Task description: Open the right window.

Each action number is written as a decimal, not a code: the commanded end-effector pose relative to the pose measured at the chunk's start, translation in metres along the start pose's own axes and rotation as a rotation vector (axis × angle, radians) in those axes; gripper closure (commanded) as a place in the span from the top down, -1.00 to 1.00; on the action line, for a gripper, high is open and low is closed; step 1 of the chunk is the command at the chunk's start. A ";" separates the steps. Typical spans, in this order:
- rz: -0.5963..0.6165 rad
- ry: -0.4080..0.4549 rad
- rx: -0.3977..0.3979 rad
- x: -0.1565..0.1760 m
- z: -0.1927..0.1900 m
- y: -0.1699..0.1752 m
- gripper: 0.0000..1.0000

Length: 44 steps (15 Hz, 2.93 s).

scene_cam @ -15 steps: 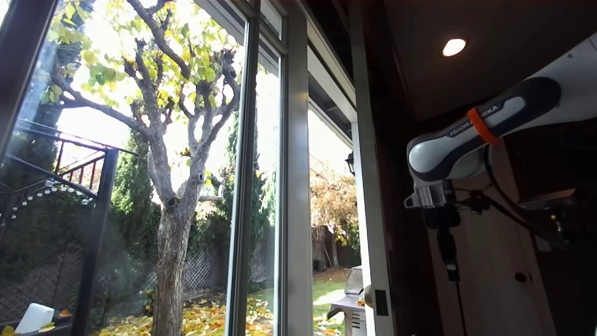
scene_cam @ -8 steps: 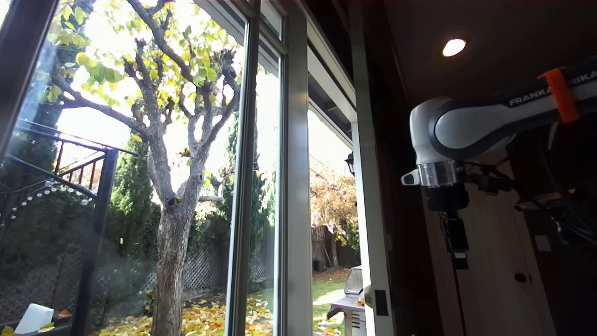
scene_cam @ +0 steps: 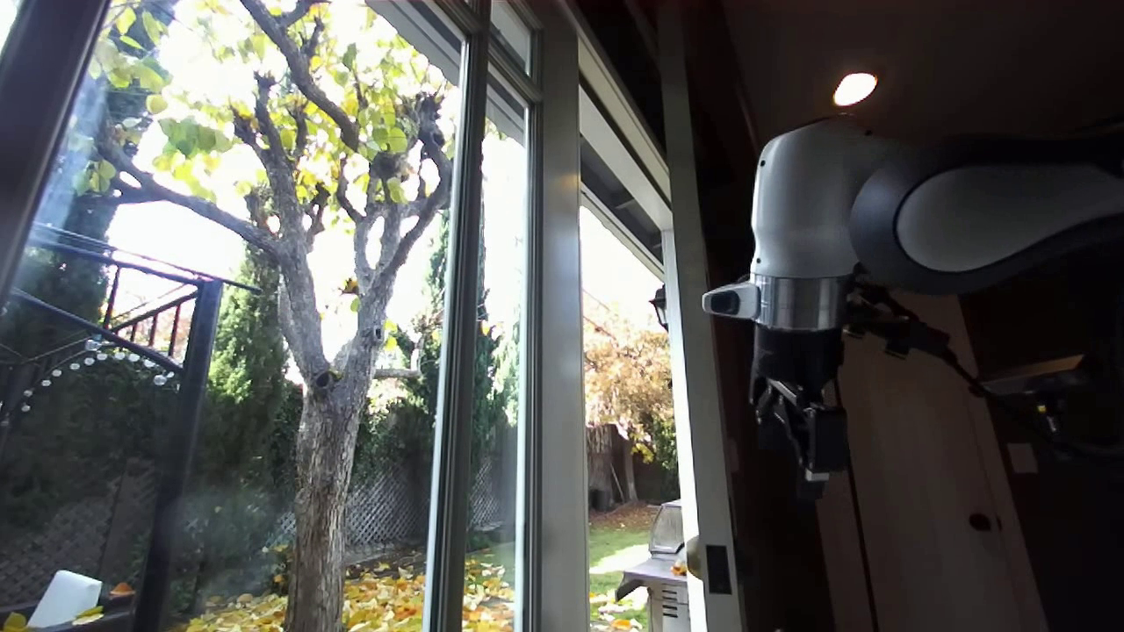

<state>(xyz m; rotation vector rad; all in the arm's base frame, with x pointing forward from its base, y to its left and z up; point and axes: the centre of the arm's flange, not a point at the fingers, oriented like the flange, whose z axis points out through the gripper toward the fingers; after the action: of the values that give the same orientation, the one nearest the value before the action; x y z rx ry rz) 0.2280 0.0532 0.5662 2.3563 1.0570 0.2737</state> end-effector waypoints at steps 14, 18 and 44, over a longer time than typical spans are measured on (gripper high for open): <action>0.113 0.162 -0.330 0.065 0.058 0.085 1.00; 0.126 0.131 -0.344 0.065 0.065 0.091 1.00; 0.520 -0.342 -0.235 -0.056 0.069 0.092 1.00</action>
<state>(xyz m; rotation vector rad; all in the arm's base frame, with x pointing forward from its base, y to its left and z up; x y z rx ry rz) 0.2854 -0.0563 0.5617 2.3315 0.2866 0.1756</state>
